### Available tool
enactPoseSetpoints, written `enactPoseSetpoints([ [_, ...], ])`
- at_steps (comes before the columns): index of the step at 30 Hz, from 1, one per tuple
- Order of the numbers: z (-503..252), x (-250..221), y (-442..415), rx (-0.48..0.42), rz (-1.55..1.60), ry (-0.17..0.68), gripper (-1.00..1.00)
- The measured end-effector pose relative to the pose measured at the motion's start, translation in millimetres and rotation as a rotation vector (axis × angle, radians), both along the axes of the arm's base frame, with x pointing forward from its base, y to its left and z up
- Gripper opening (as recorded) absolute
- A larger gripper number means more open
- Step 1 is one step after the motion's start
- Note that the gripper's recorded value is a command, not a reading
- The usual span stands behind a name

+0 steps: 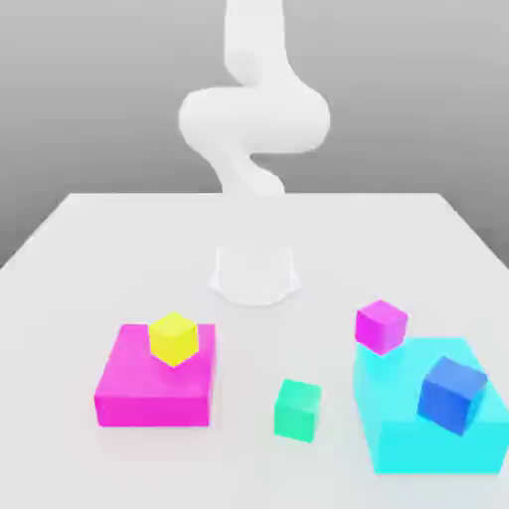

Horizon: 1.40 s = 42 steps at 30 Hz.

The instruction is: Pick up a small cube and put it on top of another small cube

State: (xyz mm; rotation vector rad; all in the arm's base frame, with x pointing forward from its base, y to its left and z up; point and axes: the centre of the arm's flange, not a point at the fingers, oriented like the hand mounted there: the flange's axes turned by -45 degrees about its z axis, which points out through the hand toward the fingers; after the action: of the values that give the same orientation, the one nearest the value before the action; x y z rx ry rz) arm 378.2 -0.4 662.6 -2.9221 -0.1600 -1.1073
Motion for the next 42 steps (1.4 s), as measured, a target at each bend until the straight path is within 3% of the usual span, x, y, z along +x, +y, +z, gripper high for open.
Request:
enactPoseSetpoints([
  [5,-108.5,46.9,12.7,-0.086,0.234,0.147,0.0],
  [10,-217.1,63.2,33.8,-0.177,0.467,0.279,0.0],
  [16,-339.8,46.3,55.9,-0.298,0.75,0.428,0.0],
  [22,-441.7,-0.9,62.1,-0.431,1.036,0.57,0.0],
  [34,-525.1,-14.5,59.6,-0.47,1.111,0.605,0.0],
  [35,-529.5,-15.4,59.7,-0.468,1.11,0.606,-1.0],
  [42,-529.5,-15.5,59.7,-0.467,1.111,0.607,-1.0],
])
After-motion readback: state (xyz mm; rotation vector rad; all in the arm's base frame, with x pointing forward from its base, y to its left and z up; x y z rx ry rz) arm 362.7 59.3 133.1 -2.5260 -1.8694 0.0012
